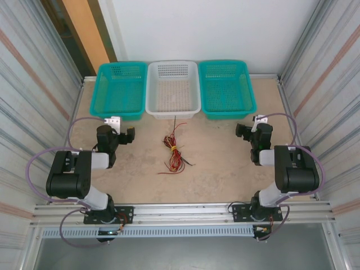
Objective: Untangle the cables
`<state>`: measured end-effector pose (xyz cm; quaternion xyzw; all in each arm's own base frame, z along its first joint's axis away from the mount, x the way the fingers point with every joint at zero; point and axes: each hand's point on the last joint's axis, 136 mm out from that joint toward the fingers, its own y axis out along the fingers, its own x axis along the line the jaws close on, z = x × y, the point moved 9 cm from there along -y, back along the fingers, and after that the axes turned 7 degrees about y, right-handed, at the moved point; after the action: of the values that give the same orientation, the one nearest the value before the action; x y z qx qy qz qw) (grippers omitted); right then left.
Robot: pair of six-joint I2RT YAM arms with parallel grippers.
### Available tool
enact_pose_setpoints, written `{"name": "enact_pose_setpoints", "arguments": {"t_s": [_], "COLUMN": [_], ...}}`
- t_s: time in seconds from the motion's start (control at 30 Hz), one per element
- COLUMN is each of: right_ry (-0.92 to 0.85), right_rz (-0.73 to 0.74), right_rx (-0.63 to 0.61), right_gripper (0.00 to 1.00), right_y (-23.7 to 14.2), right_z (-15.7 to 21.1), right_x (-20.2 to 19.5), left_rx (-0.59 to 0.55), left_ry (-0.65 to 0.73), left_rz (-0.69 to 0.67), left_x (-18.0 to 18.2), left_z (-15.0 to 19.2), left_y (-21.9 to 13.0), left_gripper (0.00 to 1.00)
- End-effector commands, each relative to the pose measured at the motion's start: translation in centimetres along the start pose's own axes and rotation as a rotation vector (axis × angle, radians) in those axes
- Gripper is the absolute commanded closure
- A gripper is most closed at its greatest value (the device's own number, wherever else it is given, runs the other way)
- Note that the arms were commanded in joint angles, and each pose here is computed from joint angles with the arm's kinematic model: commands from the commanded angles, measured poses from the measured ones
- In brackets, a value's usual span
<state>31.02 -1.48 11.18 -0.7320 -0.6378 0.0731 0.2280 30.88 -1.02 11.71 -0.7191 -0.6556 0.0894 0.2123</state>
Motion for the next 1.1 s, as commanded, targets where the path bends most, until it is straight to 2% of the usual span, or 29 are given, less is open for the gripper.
{"name": "enact_pose_setpoints", "arguments": {"t_s": [0.0,0.53,0.6,0.67,0.73,0.83,0.9,0.97,1.07], "right_ry": [-0.005,-0.005,-0.007,-0.011,0.025,0.126,0.174,0.222,0.363], "right_rz": [-0.005,-0.005,0.019,0.117,0.161,0.203,0.202,0.212,0.249], "right_rx": [-0.029,-0.03,-0.044,0.004,0.053,0.061,0.045,0.065,0.094], "right_gripper": [0.01,0.01,0.01,0.01,0.01,0.01,0.01,0.01,0.01], "right_y": [-0.1,-0.2,-0.2,-0.7,-1.5,-4.0,-5.8,-7.6,-10.1], "right_z": [-0.6,-0.6,-1.1,-3.4,-5.4,-6.4,-6.1,-5.8,-5.0], "right_x": [0.1,0.1,0.2,0.7,1.0,0.9,0.7,0.4,-0.2], "left_rx": [-0.034,-0.049,-0.02,0.046,0.038,0.103,0.125,0.136,0.14], "left_ry": [0.016,0.015,0.022,0.008,-0.077,-0.292,-0.436,-0.469,-0.418], "left_rz": [-0.006,-0.004,-0.041,-0.128,-0.208,-0.275,-0.249,-0.186,-0.085], "left_x": [0.3,0.3,0.5,1.2,2.0,2.7,2.2,0.3,-3.1], "left_z": [-1.0,-1.1,-2.6,-5.3,-7.2,-8.6,-8.2,-7.9,-7.7], "left_y": [0.1,-0.1,-0.3,-1.2,-2.5,-5.2,-6.8,-8.4,-10.8], "left_gripper": [0.01,0.02,0.01,0.01,0.01,0.01,0.01,0.01,0.01]}}
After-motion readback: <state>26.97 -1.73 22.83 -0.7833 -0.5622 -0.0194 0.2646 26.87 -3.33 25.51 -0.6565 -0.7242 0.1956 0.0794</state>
